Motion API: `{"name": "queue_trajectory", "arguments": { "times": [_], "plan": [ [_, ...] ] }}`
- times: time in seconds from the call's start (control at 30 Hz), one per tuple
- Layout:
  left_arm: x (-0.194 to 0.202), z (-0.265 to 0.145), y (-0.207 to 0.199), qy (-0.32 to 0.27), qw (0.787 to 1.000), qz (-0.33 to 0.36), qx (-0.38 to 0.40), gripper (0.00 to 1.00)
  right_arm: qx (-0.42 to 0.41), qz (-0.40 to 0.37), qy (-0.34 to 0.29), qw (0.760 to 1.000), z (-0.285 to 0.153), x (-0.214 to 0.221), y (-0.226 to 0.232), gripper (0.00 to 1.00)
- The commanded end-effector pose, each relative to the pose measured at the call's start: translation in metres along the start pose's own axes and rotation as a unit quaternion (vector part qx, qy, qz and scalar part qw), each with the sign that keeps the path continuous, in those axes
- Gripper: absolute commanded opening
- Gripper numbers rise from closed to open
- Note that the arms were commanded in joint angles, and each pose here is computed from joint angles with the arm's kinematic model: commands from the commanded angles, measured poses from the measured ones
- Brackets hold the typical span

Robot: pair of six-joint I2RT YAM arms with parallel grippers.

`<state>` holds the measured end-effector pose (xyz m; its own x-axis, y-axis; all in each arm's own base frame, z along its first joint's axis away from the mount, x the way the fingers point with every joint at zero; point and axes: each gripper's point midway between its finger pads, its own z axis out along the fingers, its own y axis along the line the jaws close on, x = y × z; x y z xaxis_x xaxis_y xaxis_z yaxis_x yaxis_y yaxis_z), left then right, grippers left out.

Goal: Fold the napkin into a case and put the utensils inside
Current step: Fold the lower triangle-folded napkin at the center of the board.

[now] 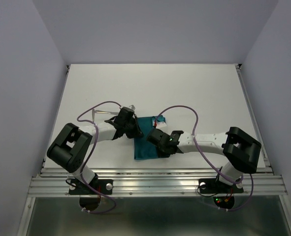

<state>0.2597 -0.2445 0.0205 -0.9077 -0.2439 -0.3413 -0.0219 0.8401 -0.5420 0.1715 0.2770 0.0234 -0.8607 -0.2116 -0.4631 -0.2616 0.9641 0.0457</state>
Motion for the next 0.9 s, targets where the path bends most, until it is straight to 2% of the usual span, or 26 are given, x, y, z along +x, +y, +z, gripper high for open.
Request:
{"name": "queue_trajectory", "arguments": {
  "times": [0.0,0.2,0.87],
  "plan": [
    [0.011,0.002,0.010,0.010,1.000,0.000,-0.011,0.00,0.011,0.003,-0.019,1.000,-0.003,-0.011,0.004,0.19],
    [0.014,0.003,0.013,0.012,1.000,-0.002,-0.012,0.00,0.008,0.006,-0.023,1.000,-0.005,-0.014,0.006,0.01],
    [0.019,0.001,0.015,0.014,1.000,-0.010,-0.009,0.00,-0.001,0.001,-0.023,1.000,-0.002,-0.020,0.016,0.01]
  ]
}}
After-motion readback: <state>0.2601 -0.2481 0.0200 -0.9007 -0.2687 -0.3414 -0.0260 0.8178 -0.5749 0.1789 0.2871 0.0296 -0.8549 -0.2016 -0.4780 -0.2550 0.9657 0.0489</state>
